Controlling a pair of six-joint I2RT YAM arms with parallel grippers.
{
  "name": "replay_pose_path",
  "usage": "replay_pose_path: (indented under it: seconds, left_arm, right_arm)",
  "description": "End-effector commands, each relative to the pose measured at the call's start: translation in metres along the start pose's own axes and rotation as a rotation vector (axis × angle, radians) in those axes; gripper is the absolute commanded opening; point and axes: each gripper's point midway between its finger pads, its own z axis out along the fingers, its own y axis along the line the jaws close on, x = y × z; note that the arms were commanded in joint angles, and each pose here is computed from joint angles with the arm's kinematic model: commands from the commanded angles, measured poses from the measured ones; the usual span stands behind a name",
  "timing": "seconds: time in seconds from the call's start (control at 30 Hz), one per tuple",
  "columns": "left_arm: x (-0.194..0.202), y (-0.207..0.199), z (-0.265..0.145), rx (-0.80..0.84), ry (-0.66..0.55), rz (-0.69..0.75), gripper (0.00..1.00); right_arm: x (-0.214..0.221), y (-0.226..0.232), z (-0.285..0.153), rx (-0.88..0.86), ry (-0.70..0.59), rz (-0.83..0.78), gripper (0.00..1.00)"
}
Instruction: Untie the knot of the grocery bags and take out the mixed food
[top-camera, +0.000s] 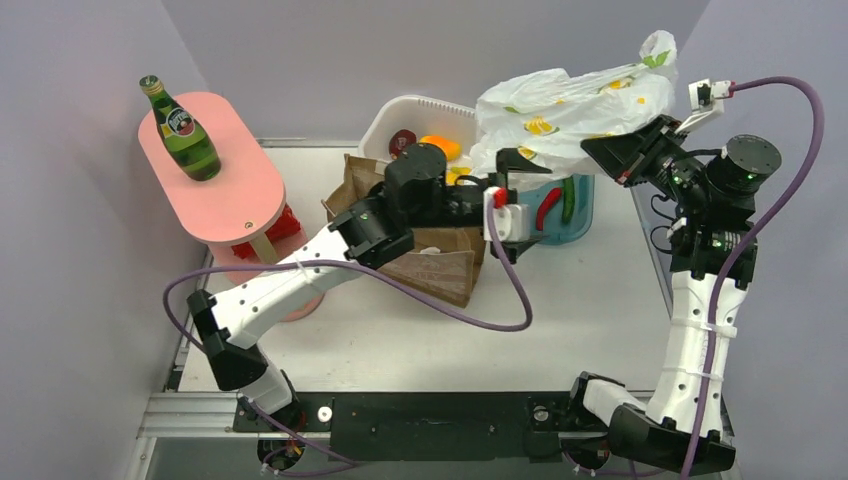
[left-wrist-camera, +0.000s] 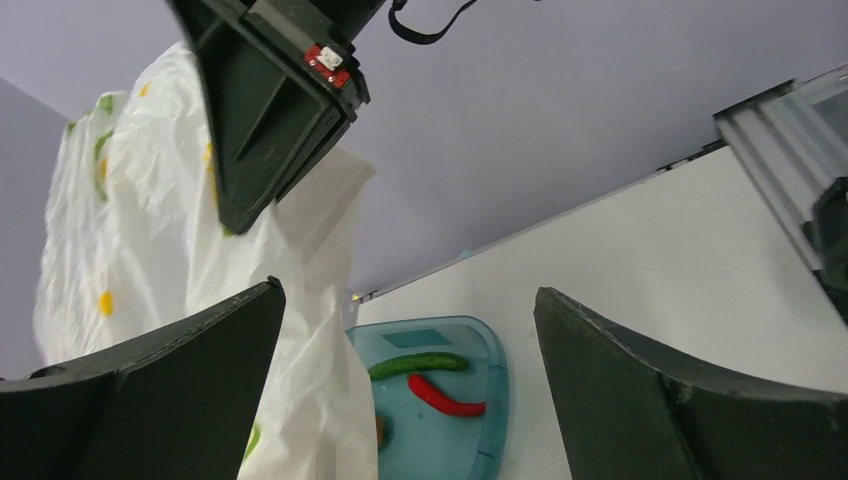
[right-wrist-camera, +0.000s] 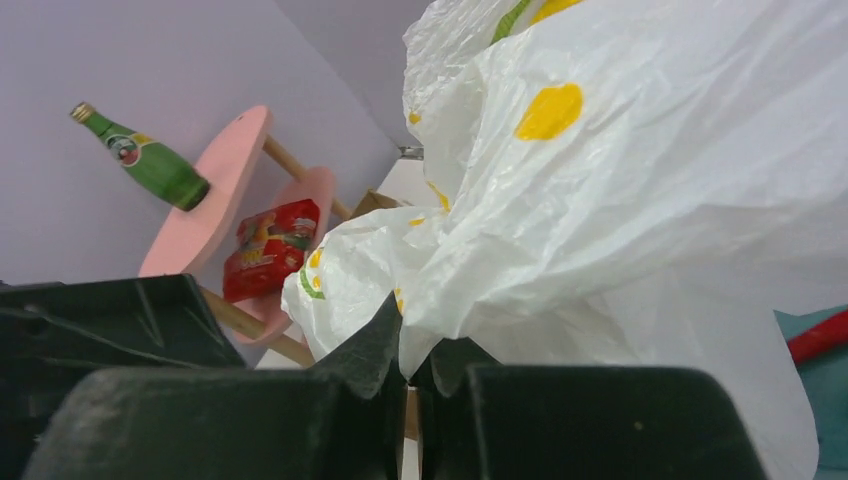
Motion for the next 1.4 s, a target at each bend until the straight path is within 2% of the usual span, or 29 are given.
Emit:
replay_pose_path:
  seconds: [0.0, 0.1, 0.23, 0.27, 0.37, 0.47, 0.6, 0.83, 0.93, 1.07, 1.23, 1.37]
  left_arm:
    - [-0.015, 0.034, 0.027, -0.16, -0.022, 0.21, 0.97]
    - [-0.008, 0.067, 0.042, -0.343, -0.018, 0.288, 0.97]
    - [0.003, 0.113, 0.031, -0.651, 0.054, 0.361, 0.97]
    - [-0.008, 0.121, 0.023, -0.716, 0.02, 0.394, 0.97]
    - [0.005, 0.118, 0.013, -0.786, 0.027, 0.442, 0.97]
    - [0.001, 0.111, -0.004, -0.853, -0.03, 0.511, 0.97]
    - [-0.012, 0.094, -0.023, -0.845, -0.142, 0.516, 0.97]
    - [-0.027, 0.02, -0.02, -0.503, -0.278, 0.52, 0.96]
    - [-0.034, 0.015, -0.023, -0.519, -0.272, 0.539, 0.95]
    - [-0.029, 0.044, -0.026, -0.642, -0.19, 0.513, 0.94]
    - [0.008, 0.054, -0.01, -0.559, -0.064, 0.422, 0.96]
    - [0.024, 0.074, -0.004, -0.589, -0.041, 0.412, 0.97]
  right_arm:
    - [-0.02, 0.055, -0.001, -0.15, -0.057, -0.041, 0.0]
    - [-0.013, 0.071, -0.005, -0.2, -0.027, -0.065, 0.0]
    - [-0.003, 0.079, -0.011, -0.227, 0.004, -0.065, 0.0]
    - [-0.001, 0.081, -0.013, -0.228, 0.004, -0.069, 0.0]
    - [0.008, 0.076, -0.013, -0.219, 0.018, -0.048, 0.0]
    - [0.011, 0.073, -0.014, -0.215, 0.021, -0.038, 0.0]
    - [0.012, 0.07, -0.013, -0.2, 0.017, -0.025, 0.0]
    - [0.0, 0.063, -0.008, -0.167, -0.027, -0.005, 0.0]
    - [-0.005, 0.061, -0.007, -0.165, -0.038, -0.007, 0.0]
    - [0.001, 0.061, -0.009, -0.176, -0.029, -0.009, 0.0]
    - [0.009, 0.071, -0.01, -0.231, 0.002, -0.025, 0.0]
    - [0.026, 0.087, -0.013, -0.299, 0.076, -0.057, 0.0]
